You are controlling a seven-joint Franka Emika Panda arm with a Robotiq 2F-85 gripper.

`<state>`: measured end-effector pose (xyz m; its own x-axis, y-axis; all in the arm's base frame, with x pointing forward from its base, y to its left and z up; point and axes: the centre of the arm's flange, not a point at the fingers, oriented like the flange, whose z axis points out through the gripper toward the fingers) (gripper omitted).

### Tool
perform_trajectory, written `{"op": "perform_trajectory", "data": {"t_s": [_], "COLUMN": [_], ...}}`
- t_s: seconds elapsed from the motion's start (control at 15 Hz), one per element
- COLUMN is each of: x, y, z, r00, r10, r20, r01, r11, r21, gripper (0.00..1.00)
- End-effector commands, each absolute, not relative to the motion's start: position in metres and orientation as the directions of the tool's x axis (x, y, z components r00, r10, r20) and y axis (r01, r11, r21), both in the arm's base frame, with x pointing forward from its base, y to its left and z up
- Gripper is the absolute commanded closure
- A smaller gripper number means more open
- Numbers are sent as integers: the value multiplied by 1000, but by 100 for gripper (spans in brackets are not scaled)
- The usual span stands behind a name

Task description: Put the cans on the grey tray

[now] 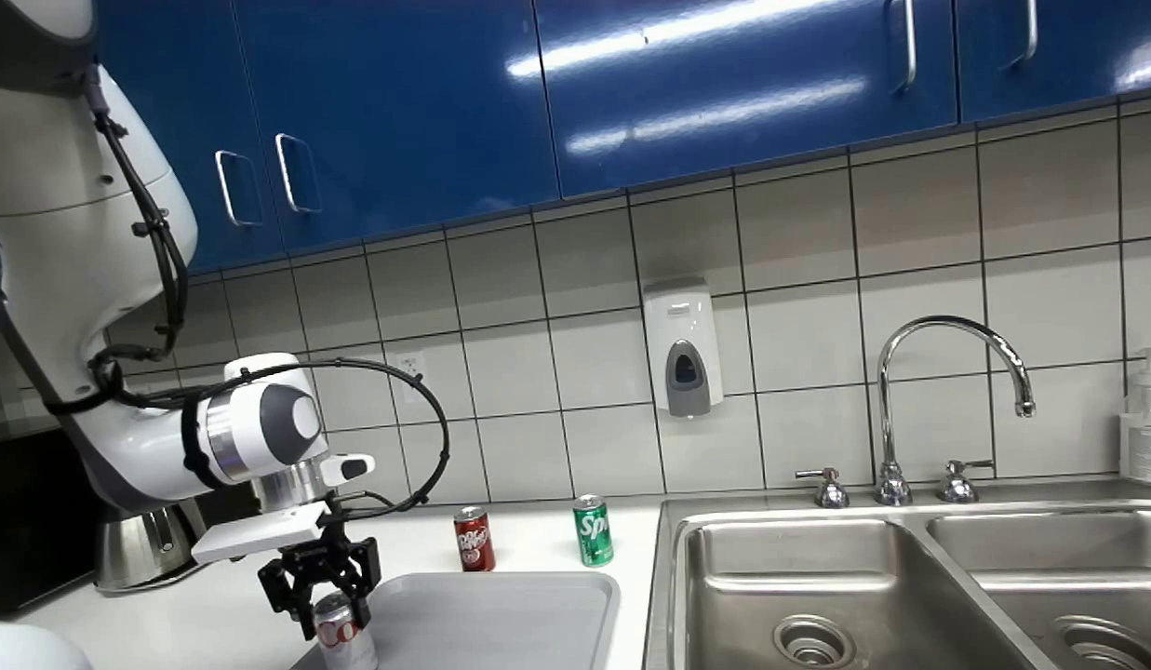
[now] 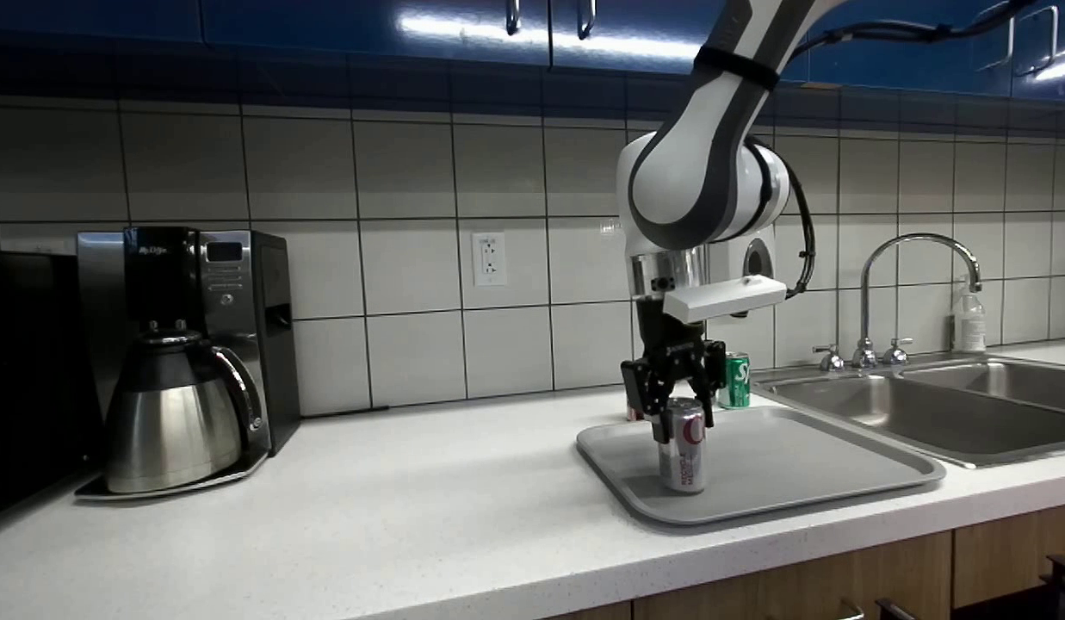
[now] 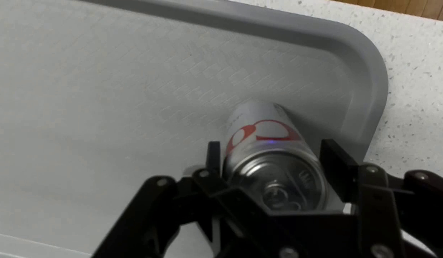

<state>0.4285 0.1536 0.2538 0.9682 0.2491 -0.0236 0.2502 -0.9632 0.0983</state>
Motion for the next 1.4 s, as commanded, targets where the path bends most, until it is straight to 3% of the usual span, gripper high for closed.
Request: {"op": "perform_trajectory", "data": {"t_s": [0.0, 1.33], "x": [425, 445], "y": [149, 143], "z": [255, 298], "r00": [974, 980], "r10": [226, 167], "r20": [-17, 108], "r01": [226, 140], "r11": [-970, -966], "r21": [90, 218], "gripper": [0, 0]}}
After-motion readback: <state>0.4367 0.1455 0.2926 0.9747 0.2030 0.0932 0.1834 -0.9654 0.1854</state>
